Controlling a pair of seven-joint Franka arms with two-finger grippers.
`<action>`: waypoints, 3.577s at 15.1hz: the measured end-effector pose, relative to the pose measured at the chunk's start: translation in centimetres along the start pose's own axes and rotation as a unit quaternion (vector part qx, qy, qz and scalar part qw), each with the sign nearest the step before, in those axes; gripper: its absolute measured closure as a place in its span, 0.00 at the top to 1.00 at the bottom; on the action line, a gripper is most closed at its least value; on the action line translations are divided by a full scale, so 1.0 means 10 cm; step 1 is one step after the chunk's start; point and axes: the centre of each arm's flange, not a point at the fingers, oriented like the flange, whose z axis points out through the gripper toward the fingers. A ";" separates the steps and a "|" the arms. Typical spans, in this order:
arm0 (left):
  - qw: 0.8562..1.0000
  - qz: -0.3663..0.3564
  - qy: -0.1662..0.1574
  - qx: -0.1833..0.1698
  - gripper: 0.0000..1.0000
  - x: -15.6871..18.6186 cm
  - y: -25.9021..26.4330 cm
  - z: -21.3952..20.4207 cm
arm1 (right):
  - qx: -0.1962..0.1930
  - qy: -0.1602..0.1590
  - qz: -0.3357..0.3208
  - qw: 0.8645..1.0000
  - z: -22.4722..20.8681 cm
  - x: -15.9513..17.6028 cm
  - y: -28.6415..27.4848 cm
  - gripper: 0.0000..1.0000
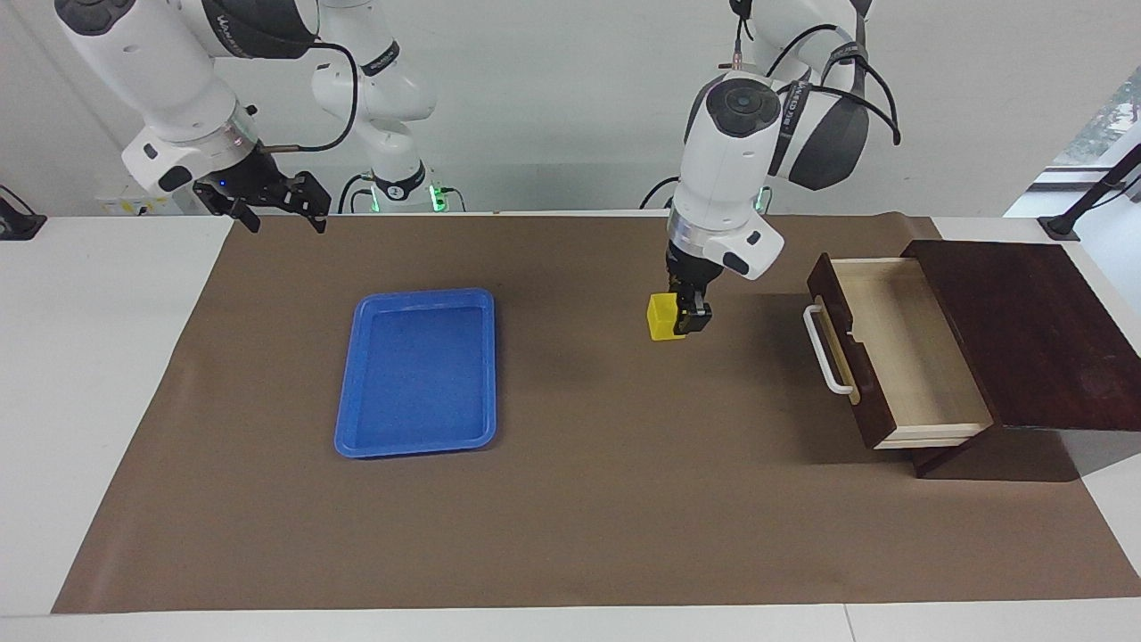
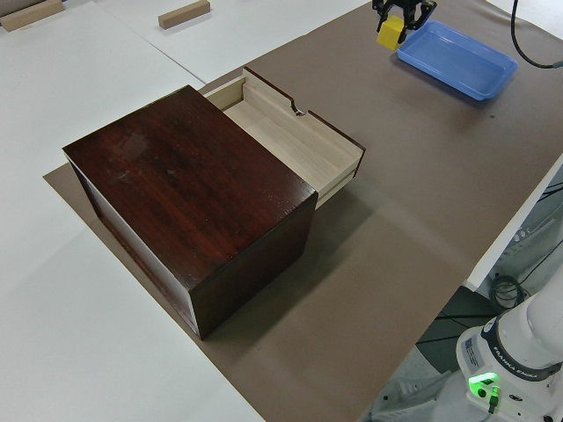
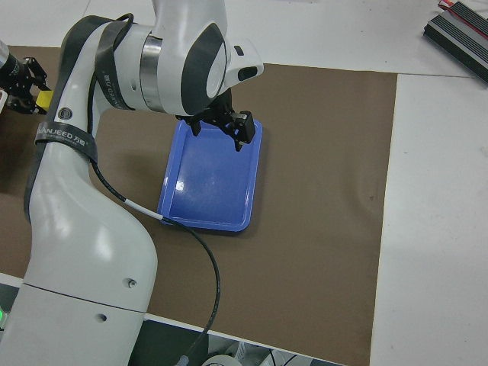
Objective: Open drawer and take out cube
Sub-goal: 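Lift the cube out with the left gripper while the right gripper approaches, then grasp the yellow cube with the right gripper from the left gripper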
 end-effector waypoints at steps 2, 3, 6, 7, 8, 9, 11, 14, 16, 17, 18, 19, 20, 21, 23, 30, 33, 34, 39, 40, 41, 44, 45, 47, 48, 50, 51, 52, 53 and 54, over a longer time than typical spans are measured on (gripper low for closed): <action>1.000 -0.001 0.000 0.001 0.55 -0.05 -0.03 0.02 | 0.031 -0.016 0.075 0.997 0.16 -0.05 -0.07 1.00; 1.000 -0.001 0.001 0.001 0.55 -0.06 -0.04 0.03 | 0.044 -0.028 0.115 0.992 0.23 -0.06 -0.11 1.00; 1.000 -0.003 0.002 0.002 0.55 -0.06 -0.04 0.04 | 0.079 -0.065 0.218 0.970 0.45 -0.04 -0.33 1.00; 1.000 -0.005 0.002 0.002 0.55 -0.04 -0.03 0.05 | 0.088 -0.080 0.245 0.962 0.55 -0.02 -0.46 1.00; 1.000 -0.006 0.002 0.002 0.55 -0.03 -0.02 0.05 | 0.095 -0.096 0.268 0.954 0.65 0.00 -0.60 1.00; 1.000 -0.008 0.003 0.002 0.55 -0.01 -0.01 0.05 | 0.101 -0.111 0.288 0.946 0.76 0.01 -0.74 1.00; 1.000 -0.009 0.003 0.002 0.55 0.00 -0.01 0.06 | 0.109 -0.134 0.332 0.927 0.97 0.04 -1.03 1.00; 1.000 -0.009 0.005 0.004 0.55 0.00 -0.01 0.08 | 0.128 -0.161 0.380 0.902 1.25 0.02 -1.52 1.00; 1.000 -0.009 0.005 0.004 0.55 0.01 -0.01 0.09 | 0.150 -0.179 0.408 0.883 1.37 -0.01 -1.77 1.00; 1.000 -0.009 0.005 0.005 0.55 0.01 -0.01 0.09 | 0.161 -0.189 0.422 0.872 1.41 -0.02 -1.86 1.00; 1.000 -0.009 0.005 0.005 0.55 0.00 -0.01 0.09 | 0.172 -0.198 0.435 0.862 1.44 -0.04 -1.94 1.00; 1.000 -0.008 0.005 0.005 0.55 0.00 -0.02 0.10 | 0.178 -0.206 0.447 0.852 1.48 -0.05 -2.02 1.00; 1.000 -0.008 0.006 0.006 0.55 0.00 -0.02 0.10 | 0.183 -0.213 0.457 0.844 1.53 -0.07 -2.09 1.00; 1.000 -0.007 0.006 0.007 0.55 -0.01 -0.02 0.10 | 0.188 -0.220 0.466 0.836 1.58 -0.09 -2.18 1.00; 1.000 -0.007 0.006 0.007 0.55 -0.01 -0.03 0.10 | 0.192 -0.228 0.481 0.825 1.72 -0.10 -2.37 1.00; 1.000 -0.006 0.006 0.008 0.55 -0.02 -0.03 0.11 | 0.214 -0.222 0.508 0.804 2.02 0.09 -3.16 1.00; 1.000 -0.006 0.006 0.008 0.55 -0.02 -0.03 0.11 | 0.219 -0.224 0.501 0.807 2.02 0.07 -3.31 1.00; 1.000 -0.006 0.006 0.008 0.55 -0.02 -0.03 0.11 | 0.223 -0.225 0.501 0.806 1.99 0.07 -3.33 1.00; 1.000 -0.006 0.006 0.008 0.55 -0.02 -0.03 0.11 | 0.232 -0.230 0.500 0.802 1.83 -0.02 -3.51 1.00; 1.000 -0.006 0.006 0.008 0.55 -0.02 -0.03 0.11 | 0.230 -0.232 0.500 0.802 1.84 -0.05 -3.55 1.00; 1.000 -0.006 0.006 0.008 0.55 -0.02 -0.03 0.11 | 0.228 -0.233 0.500 0.803 1.85 -0.08 -3.57 1.00; 1.000 -0.006 0.006 0.008 0.55 -0.02 -0.03 0.11 | 0.226 -0.234 0.500 0.803 1.86 -0.09 -3.58 1.00; 1.000 -0.006 0.006 0.008 0.55 -0.02 -0.03 0.11 | 0.226 -0.234 0.499 0.803 1.86 -0.09 -3.58 1.00; 1.000 -0.006 0.006 0.008 0.55 -0.02 -0.03 0.11 | 0.223 -0.236 0.497 0.805 1.86 -0.12 -3.60 1.00; 1.000 -0.006 0.006 0.008 0.55 -0.02 -0.03 0.11 | 0.222 -0.236 0.496 0.806 1.87 -0.14 -3.62 1.00; 1.000 -0.006 0.006 0.008 0.55 -0.02 -0.03 0.11 | 0.221 -0.237 0.494 0.807 1.87 -0.17 -3.64 1.00; 1.000 -0.006 0.006 0.008 0.55 -0.02 -0.03 0.11 | 0.221 -0.237 0.493 0.807 1.88 -0.18 -3.65 1.00; 1.000 -0.006 0.006 0.008 0.55 -0.02 -0.03 0.11 | 0.221 -0.237 0.493 0.807 1.88 -0.18 -3.65 1.00; 1.000 -0.006 0.006 0.008 0.55 -0.02 -0.03 0.11 | 0.220 -0.238 0.492 0.808 1.88 -0.19 -3.66 1.00; 1.000 -0.006 0.006 0.008 0.55 -0.02 -0.03 0.11 | 0.219 -0.238 0.491 0.809 1.89 -0.21 -3.67 1.00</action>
